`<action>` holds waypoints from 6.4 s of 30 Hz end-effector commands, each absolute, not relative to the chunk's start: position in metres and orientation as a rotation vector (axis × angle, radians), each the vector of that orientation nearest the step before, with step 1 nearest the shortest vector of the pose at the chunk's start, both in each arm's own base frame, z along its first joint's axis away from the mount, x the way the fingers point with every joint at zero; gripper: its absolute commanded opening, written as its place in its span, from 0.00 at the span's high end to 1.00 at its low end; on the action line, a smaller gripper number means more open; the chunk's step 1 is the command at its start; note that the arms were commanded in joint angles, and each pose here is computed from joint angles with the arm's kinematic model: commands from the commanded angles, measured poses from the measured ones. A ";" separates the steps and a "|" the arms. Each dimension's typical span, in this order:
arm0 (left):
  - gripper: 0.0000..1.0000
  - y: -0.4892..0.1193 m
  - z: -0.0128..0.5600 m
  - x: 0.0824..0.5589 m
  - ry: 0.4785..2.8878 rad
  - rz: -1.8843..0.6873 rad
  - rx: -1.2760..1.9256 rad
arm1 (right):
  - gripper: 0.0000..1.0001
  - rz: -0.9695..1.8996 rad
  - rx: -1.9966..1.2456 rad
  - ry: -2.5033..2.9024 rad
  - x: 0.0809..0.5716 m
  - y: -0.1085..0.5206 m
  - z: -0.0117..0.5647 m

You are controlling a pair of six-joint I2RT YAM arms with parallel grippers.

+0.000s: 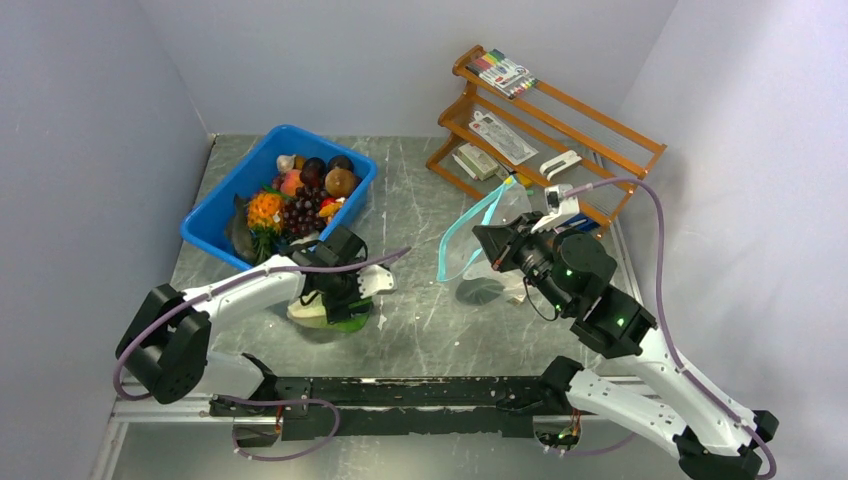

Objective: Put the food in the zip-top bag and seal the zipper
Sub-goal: Pick up the fake vegetable at the center of the board, then place the fake vegetable in the zipper food storage bag.

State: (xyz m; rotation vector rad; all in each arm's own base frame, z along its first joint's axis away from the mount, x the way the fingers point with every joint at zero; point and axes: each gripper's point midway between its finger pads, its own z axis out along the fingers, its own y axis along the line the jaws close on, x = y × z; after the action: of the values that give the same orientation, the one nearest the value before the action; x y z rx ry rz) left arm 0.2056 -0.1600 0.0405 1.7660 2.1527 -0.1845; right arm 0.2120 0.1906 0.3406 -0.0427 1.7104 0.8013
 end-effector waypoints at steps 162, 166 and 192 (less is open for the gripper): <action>0.93 -0.224 0.334 0.108 0.990 -1.276 0.602 | 1.00 2.282 -0.292 1.603 0.154 0.342 0.339; 0.93 -0.205 0.364 0.093 0.820 -1.288 0.539 | 1.00 2.340 -0.393 1.543 0.141 0.353 0.369; 0.93 -0.243 0.254 0.169 1.517 -0.944 0.768 | 1.00 2.348 -0.478 1.552 0.120 0.376 0.376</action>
State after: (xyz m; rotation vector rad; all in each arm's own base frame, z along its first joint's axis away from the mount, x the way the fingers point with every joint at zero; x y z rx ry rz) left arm 0.1668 -0.2373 0.2904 0.6793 1.3474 -0.9797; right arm 0.1266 0.3737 0.3589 -0.4174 1.6472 2.3513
